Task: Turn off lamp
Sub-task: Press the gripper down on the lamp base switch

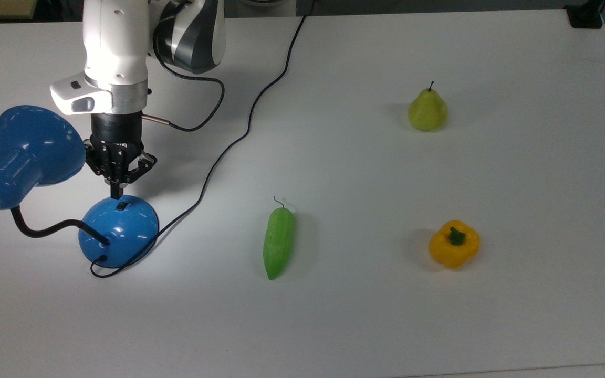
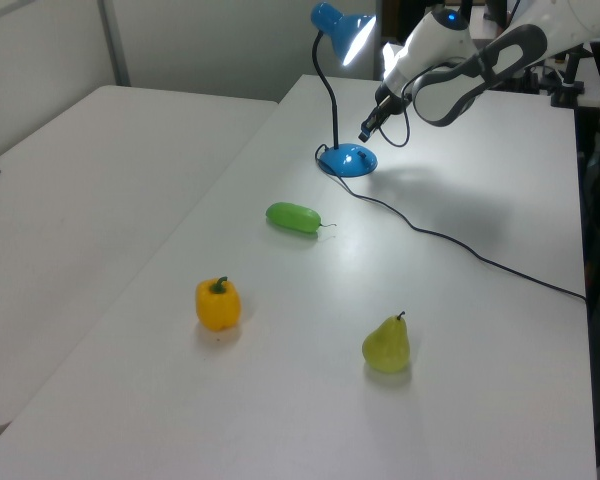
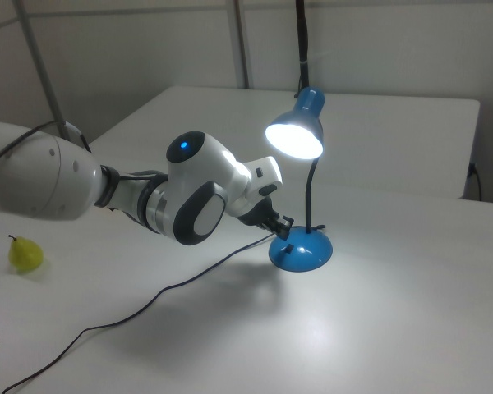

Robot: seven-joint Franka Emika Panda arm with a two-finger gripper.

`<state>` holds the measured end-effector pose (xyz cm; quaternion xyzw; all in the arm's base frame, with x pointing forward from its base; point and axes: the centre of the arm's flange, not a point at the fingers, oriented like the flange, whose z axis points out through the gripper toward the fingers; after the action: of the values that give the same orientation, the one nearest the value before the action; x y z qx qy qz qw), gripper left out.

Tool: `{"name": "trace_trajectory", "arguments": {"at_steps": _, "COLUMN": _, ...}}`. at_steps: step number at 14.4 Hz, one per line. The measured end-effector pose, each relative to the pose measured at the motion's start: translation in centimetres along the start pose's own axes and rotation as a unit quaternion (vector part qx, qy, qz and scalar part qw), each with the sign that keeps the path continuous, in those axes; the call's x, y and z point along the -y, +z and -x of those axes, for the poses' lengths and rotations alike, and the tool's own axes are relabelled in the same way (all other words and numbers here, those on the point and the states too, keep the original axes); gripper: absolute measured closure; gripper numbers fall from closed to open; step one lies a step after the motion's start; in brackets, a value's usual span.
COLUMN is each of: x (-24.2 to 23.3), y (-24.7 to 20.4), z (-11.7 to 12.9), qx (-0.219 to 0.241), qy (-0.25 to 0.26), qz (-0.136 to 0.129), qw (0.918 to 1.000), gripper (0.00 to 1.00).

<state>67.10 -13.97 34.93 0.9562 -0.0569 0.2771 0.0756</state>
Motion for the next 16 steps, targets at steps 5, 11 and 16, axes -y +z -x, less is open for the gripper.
{"name": "trace_trajectory", "arguments": {"at_steps": 5, "x": 0.5, "y": 1.8, "z": 1.1, "qx": 0.011, "qy": -0.023, "qz": 0.006, "qw": 0.9997, "gripper": 0.99}}
{"name": "trace_trajectory", "arguments": {"at_steps": 11, "x": 0.0, "y": 2.5, "z": 1.1, "qx": -0.014, "qy": -0.023, "qz": 0.01, "qw": 0.9996, "gripper": 0.99}}
{"name": "trace_trajectory", "arguments": {"at_steps": 16, "x": -0.2, "y": 2.9, "z": 1.4, "qx": -0.013, "qy": -0.027, "qz": 0.012, "qw": 0.9995, "gripper": 0.99}}
